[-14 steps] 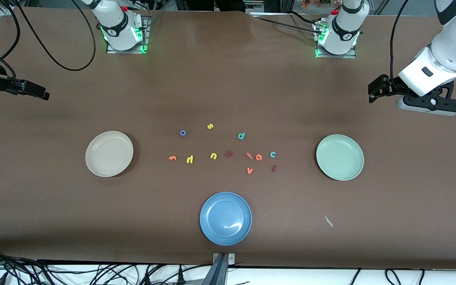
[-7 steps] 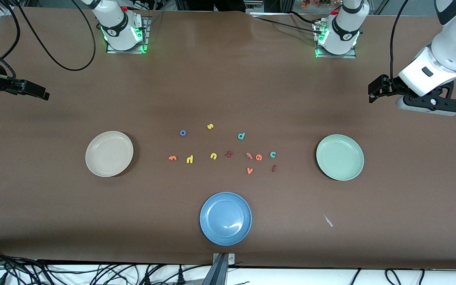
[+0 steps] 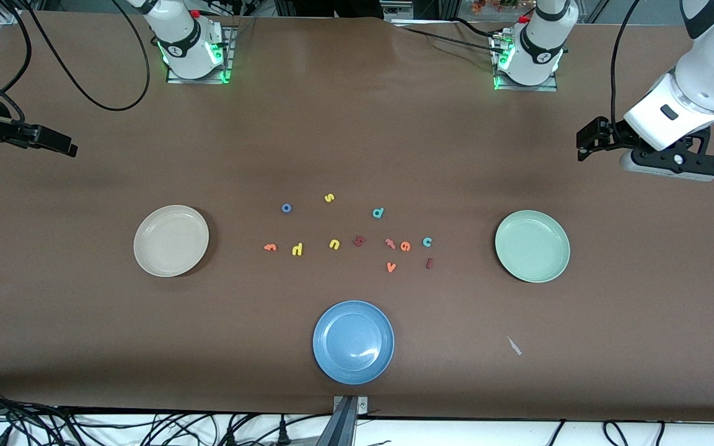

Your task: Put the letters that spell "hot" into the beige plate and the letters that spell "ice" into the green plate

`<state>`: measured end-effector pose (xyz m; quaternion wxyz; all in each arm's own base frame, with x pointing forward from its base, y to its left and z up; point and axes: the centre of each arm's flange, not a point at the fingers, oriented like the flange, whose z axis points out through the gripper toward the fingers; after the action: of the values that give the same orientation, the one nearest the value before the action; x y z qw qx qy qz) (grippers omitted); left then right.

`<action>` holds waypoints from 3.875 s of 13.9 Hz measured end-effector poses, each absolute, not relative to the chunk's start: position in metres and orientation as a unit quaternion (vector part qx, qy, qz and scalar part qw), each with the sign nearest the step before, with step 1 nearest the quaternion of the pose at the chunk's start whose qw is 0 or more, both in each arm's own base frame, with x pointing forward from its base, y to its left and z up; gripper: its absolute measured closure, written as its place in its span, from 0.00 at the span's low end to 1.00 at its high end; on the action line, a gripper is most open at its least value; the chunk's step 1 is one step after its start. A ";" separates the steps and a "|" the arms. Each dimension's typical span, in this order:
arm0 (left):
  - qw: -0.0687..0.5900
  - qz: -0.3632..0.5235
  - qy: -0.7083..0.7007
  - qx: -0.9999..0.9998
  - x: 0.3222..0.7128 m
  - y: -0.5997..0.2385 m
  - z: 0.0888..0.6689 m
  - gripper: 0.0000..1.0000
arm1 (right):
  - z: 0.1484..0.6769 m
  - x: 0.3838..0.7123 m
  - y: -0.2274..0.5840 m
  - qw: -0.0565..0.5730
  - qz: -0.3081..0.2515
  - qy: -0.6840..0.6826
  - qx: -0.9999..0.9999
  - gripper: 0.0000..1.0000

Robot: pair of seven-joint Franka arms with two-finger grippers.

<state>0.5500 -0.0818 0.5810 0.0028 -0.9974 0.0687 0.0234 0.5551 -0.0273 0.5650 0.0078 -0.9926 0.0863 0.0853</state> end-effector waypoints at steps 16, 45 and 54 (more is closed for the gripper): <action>-0.012 0.089 0.195 -0.977 0.613 -0.255 0.411 0.00 | 0.509 0.583 0.014 0.050 0.117 0.072 -0.989 0.00; -0.045 0.018 0.198 -0.979 0.646 -0.306 0.178 0.56 | 0.199 0.502 0.306 0.023 0.016 0.190 -0.981 0.00; -0.031 0.016 0.202 -0.979 0.644 -0.311 0.174 0.93 | 0.175 0.498 0.311 0.024 0.012 0.185 -0.982 0.25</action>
<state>0.6436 -0.3106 0.1743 -0.0314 -0.9788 0.2017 0.0160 0.4983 0.3108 0.1747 0.0237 -0.9824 0.1850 0.0121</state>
